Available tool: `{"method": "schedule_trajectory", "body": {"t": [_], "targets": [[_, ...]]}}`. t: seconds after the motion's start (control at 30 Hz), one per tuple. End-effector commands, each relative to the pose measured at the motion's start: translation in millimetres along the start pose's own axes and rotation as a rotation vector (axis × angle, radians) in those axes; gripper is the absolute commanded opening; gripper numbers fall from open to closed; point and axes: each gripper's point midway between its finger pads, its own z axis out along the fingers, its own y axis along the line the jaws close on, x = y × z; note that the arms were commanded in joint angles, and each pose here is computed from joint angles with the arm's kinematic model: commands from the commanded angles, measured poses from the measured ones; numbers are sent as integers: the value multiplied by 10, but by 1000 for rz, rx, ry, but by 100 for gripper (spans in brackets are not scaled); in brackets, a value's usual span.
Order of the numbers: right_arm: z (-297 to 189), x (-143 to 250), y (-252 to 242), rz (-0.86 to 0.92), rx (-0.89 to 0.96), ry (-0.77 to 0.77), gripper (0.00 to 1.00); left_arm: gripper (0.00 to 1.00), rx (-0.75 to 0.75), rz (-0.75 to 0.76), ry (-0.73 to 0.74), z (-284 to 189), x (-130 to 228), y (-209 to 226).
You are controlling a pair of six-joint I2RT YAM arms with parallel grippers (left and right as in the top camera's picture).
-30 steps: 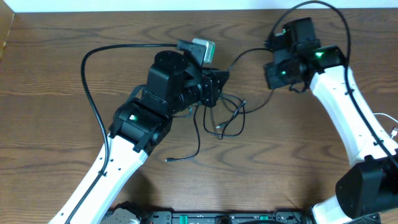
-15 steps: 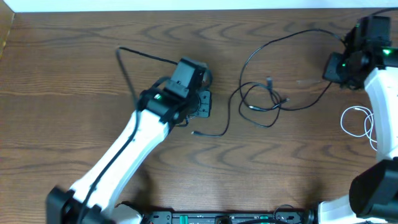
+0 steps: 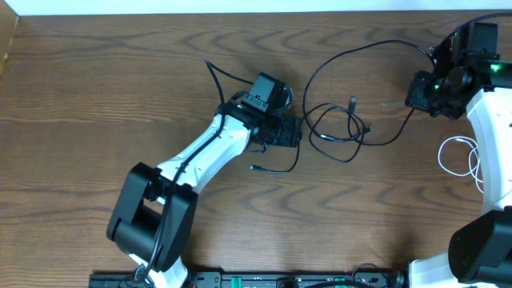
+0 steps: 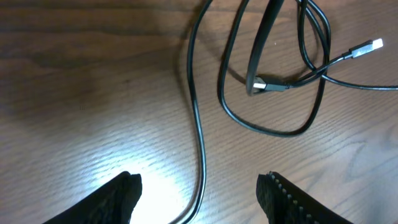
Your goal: Untangle cables
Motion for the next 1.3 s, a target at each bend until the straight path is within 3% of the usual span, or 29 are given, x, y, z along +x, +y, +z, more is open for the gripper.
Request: {"method": "schedule_trajectory", "body": {"t": [0.0,0.3,0.7,1.03,1.27], "targets": [[-87,-29,66,-14,-19,-23,1,65,32,-1,25,102,20,-21],[-87,4,58,-12,-16,-9,1,65,30,22,19,397,4,-3],[-87,52,54,-8,-16,10,1,65,-229,148,-59,651,73,17],[-87,65,83,-8,-33,17,1,65,-169,176,-121,780,21,-273],[-87,65,84,-8,-33,17,1,65,-191,149,-143,792,-16,-232]]}}
